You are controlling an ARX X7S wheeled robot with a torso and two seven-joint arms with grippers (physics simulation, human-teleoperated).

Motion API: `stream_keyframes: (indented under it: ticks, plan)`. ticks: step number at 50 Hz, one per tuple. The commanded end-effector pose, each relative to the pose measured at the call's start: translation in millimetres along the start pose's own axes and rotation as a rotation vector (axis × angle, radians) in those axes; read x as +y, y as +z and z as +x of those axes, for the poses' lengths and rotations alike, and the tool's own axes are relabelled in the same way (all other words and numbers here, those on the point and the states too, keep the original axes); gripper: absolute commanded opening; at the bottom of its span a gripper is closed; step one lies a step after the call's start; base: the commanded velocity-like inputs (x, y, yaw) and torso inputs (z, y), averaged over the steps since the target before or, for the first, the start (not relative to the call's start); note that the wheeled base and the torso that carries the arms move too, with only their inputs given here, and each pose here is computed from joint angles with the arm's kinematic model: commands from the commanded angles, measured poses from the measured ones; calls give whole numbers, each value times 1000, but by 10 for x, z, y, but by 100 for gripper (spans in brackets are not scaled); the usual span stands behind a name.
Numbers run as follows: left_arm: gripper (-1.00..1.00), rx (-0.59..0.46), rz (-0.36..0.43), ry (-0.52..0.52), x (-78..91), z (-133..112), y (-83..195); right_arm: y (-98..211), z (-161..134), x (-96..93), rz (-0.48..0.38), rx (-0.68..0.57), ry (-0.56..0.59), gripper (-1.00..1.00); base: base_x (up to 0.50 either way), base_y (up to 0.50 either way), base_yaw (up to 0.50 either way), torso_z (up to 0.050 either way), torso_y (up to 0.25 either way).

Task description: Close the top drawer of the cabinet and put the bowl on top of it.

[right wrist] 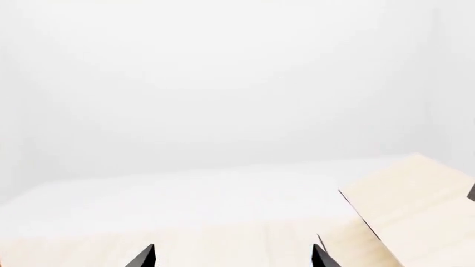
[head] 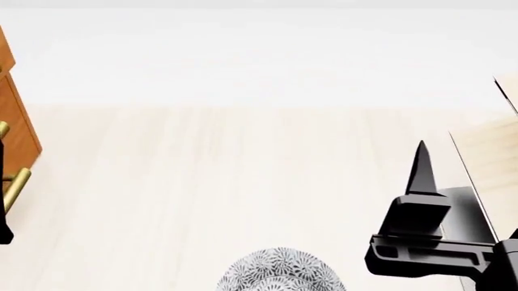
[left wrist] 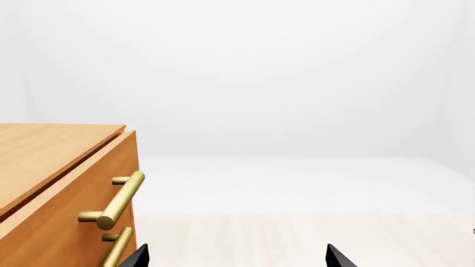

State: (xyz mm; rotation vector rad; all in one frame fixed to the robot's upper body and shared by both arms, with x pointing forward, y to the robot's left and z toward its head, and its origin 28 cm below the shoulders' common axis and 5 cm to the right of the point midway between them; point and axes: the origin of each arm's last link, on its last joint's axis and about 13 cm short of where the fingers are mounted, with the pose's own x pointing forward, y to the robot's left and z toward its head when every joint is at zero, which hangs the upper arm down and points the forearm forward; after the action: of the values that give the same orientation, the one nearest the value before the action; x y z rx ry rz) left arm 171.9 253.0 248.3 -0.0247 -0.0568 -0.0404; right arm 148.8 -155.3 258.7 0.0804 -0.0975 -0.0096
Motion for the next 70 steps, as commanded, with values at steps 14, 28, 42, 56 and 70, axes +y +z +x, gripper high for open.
stream_keyframes:
  ticks: [14, 28, 42, 56, 70]
  plan:
    - [100, 18, 6, 0, 27, 141, -51, -48, -51, -7, 12, -24, 18, 100, 0, 0, 0, 0, 0]
    - [100, 85, -24, 36, 158, 485, -243, -88, -20, -4, 7, -18, 19, 100, 0, 0, 0, 0, 0]
    - [100, 81, 2, 79, 275, 836, -458, -122, -4, 11, -12, -14, 18, 100, 0, 0, 0, 0, 0]
    - [100, 78, 5, 86, 339, 1014, -519, -169, 21, 17, -15, 0, 16, 100, 0, 0, 0, 0, 0]
    - [100, 98, -3, 106, 414, 1169, -530, -170, 5, 53, -21, 0, 20, 100, 0, 0, 0, 0, 0]
